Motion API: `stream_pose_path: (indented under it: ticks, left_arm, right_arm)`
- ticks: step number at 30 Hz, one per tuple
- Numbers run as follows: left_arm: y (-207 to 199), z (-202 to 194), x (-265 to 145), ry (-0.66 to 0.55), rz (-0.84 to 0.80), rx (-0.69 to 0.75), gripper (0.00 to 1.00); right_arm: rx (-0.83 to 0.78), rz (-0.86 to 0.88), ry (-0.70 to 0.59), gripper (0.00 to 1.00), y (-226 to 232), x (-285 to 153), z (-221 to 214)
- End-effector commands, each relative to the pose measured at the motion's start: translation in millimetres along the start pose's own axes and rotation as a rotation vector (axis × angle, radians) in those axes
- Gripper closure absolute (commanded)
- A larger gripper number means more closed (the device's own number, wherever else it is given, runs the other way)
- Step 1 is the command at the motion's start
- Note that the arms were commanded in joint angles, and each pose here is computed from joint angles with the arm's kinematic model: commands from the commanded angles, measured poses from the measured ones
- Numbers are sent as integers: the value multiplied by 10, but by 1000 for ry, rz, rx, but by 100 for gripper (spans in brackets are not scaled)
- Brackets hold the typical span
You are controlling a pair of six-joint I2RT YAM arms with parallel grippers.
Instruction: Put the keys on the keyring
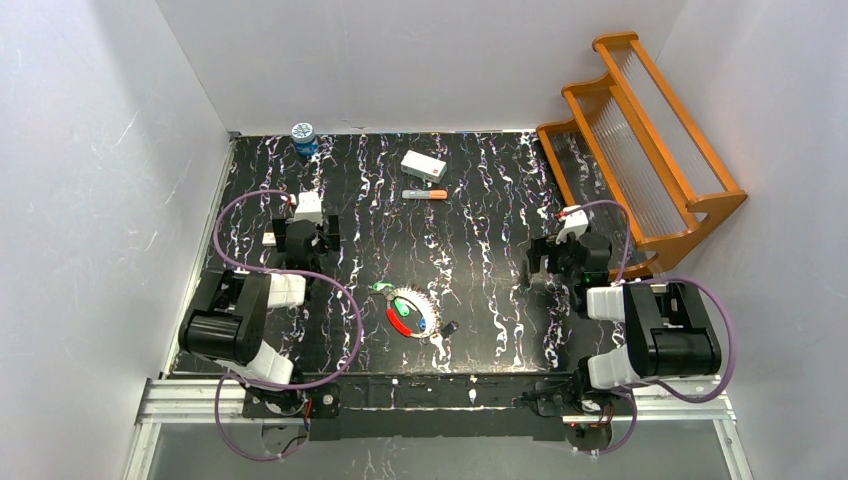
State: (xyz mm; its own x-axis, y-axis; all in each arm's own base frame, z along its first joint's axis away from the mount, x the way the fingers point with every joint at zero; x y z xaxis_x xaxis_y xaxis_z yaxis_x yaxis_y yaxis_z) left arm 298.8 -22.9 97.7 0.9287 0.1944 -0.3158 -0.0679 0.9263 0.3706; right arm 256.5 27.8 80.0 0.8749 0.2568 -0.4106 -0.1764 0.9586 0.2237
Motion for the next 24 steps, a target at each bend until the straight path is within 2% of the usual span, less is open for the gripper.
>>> stream_pose_path:
  ticks: [1, 8, 10, 12, 13, 16, 19, 22, 24]
  left_arm:
    - [95, 83, 23, 26, 50, 38, 2]
    - [110, 67, -13, 55, 45, 26, 2]
    - [100, -27, -31, 91, 42, -20, 2]
    - [61, -216, -91, 121, 16, -48, 2]
    - [43, -313, -118, 116, 16, -47, 2]
    - [33, -255, -73, 22, -4, -43, 2]
    - [-41, -353, 0, 14, -43, -33, 2]
    - [-53, -401, -100, -75, -73, -45, 2]
    - [-58, -453, -132, -79, -76, -37, 2]
  right_arm:
    - [-33, -10, -144, 1, -44, 152, 276]
    - [48, -5, -287, 1, -197, 65, 128]
    - [53, -4, -230, 1, -203, 97, 127]
    - [47, 4, -256, 1, -201, 106, 136]
    - [50, 1, -248, 1, -204, 108, 127]
    - [53, -10, -232, 1, -210, 106, 128]
    - [50, -4, -244, 1, -207, 107, 128]
    - [54, -10, -243, 1, -212, 113, 129]
    - [56, -9, -242, 1, -212, 115, 130]
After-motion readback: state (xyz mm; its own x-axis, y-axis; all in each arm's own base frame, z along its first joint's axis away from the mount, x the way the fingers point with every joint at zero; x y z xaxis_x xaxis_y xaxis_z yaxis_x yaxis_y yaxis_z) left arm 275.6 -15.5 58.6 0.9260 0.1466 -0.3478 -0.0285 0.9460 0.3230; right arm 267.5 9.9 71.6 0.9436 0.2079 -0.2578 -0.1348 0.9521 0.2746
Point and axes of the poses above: each gripper's point midway between its finger pads, its own x axis out along the fingers, its own y axis along the line the jaws close on, z = x × y, the point moved 10 cm from there along -x, back along the fingers, and after that the axes turned 13 degrees about x, right-handed, at the moved point
